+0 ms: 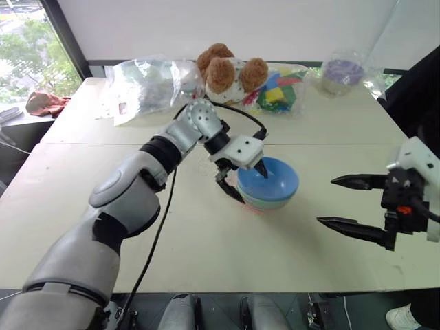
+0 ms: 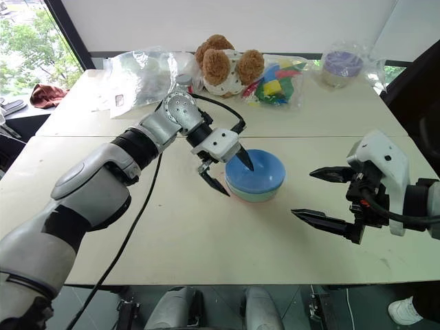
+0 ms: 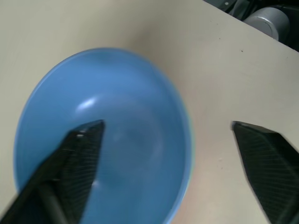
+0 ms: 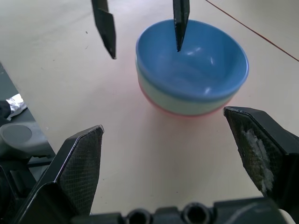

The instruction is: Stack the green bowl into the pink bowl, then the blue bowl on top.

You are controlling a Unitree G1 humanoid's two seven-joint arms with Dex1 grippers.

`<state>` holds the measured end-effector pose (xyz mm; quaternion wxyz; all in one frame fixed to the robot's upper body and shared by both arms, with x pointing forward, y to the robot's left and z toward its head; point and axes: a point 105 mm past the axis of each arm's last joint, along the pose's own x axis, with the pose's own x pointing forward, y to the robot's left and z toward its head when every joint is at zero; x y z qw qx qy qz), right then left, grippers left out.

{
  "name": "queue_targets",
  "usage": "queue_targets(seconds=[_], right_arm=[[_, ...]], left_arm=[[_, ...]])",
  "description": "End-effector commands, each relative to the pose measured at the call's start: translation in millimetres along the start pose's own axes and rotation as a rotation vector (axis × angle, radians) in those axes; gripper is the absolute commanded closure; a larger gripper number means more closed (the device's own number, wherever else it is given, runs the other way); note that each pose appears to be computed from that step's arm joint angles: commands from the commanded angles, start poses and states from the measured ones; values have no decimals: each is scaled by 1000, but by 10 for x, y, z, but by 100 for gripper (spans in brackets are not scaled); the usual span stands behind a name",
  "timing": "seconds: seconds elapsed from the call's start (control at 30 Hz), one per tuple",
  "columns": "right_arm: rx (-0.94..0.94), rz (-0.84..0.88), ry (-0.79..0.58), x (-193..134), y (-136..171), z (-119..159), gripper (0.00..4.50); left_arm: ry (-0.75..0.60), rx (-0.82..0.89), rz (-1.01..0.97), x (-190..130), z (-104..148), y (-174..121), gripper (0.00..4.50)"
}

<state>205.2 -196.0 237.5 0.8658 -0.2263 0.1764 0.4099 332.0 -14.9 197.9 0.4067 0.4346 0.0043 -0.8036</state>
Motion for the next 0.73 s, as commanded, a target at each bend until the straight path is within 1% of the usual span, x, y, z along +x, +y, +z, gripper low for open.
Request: queue_targets(seconds=[0.03, 0.1, 0.17, 0.27, 0.33, 0.43, 0.53, 0.57, 0.67, 0.73], right_arm=[[-22, -25, -25, -41, -28, 56, 0], [-19, -22, -26, -30, -37, 48, 0], [-16, -23, -24, -22, -54, 34, 0], [-6, -28, -13, -27, -114, -19, 0], [-1, -27, -11, -28, -148, -46, 0], [0, -31, -7, -20, -221, -88, 0], [8, -23, -8, -7, -290, -125, 0], [4, -20, -2, 1, -311, -140, 0], [-7, 10, -7, 43, -342, -130, 0], [-14, 29, -12, 71, -356, -112, 0]], left_arm=[[-51, 33, 103, -259, 210, 171, 1], [-125, -6, 191, -464, 300, 244, 1], [-183, -46, 260, -660, 331, 248, 1], [-267, -136, 368, -1061, 280, 65, 1], [-291, -198, 389, -1182, 227, -96, 1], [-317, -293, 404, -1275, 148, -387, 1], [-375, -417, 458, -1290, 137, -668, 1], [-388, -462, 485, -1270, 128, -759, 1], [-370, -579, 572, -1135, 47, -1070, 1], [-356, -625, 605, -1059, 39, -1201, 1]])
